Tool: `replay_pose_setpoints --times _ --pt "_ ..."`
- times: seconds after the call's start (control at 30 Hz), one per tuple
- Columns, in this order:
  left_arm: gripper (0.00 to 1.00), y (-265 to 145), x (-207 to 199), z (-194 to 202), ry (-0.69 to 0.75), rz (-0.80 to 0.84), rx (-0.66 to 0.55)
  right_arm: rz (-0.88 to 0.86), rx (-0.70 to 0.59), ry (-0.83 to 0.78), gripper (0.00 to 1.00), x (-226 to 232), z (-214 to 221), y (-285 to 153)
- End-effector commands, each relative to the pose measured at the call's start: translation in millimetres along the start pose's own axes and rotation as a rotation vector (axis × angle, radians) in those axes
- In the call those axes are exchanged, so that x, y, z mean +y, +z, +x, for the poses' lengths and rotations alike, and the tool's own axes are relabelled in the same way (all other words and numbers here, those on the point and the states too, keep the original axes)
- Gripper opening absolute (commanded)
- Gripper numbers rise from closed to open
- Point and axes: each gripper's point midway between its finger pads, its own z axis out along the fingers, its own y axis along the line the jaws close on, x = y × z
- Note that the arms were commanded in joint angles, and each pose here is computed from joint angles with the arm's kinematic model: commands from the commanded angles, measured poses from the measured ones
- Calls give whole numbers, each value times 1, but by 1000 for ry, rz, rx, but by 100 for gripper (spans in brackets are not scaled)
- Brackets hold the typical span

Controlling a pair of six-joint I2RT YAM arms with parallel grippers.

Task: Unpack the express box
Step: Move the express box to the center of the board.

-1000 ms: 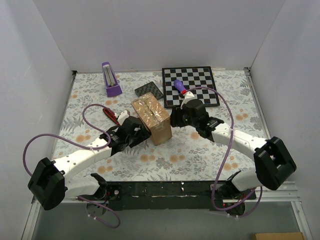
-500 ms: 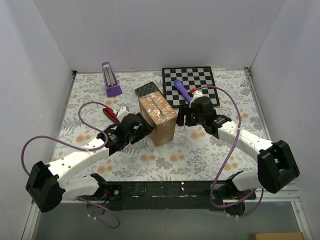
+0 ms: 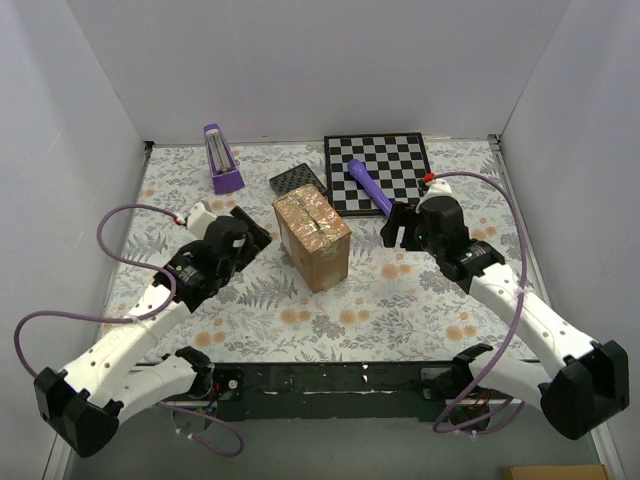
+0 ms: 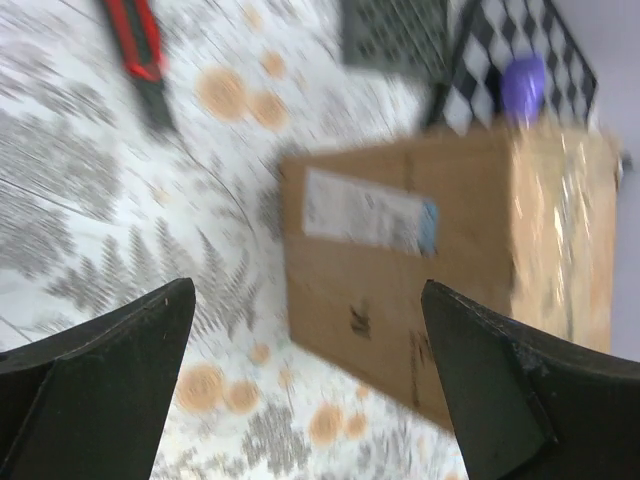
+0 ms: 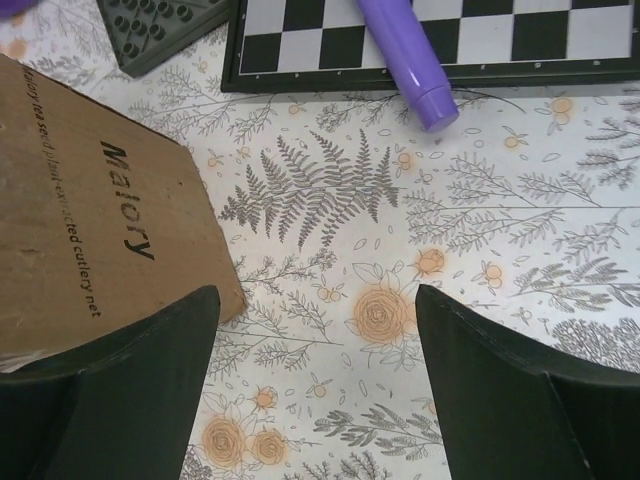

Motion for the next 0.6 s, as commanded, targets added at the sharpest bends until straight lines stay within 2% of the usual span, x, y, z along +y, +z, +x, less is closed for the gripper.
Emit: replay_pose_setpoints --times 0.0,0.03,0.07,0.13,0.17,0.3,0.43,0.57 --pt "98 7 48 -56 -26 -133 -120 50 -94 28 88 -15 -8 -26" --pt "98 13 51 -55 -40 -128 -84 48 -102 31 88 -16 -6 -28" --pt "98 26 66 -69 -80 -177 -101 42 -116 37 88 -18 -2 -32" --pt "98 44 77 -63 -89 -196 -35 25 -131 41 88 -17 1 -34" --pt "98 56 81 -72 -120 -199 -45 18 -142 42 88 -19 5 -36" --pt "98 108 99 -54 -169 -276 71 -29 -127 36 85 -16 19 -36" --pt "96 139 101 -55 -196 -304 86 -98 -86 41 83 -6 32 -37" --pt "93 162 108 -75 -204 -337 56 -133 -72 48 81 0 37 -38"
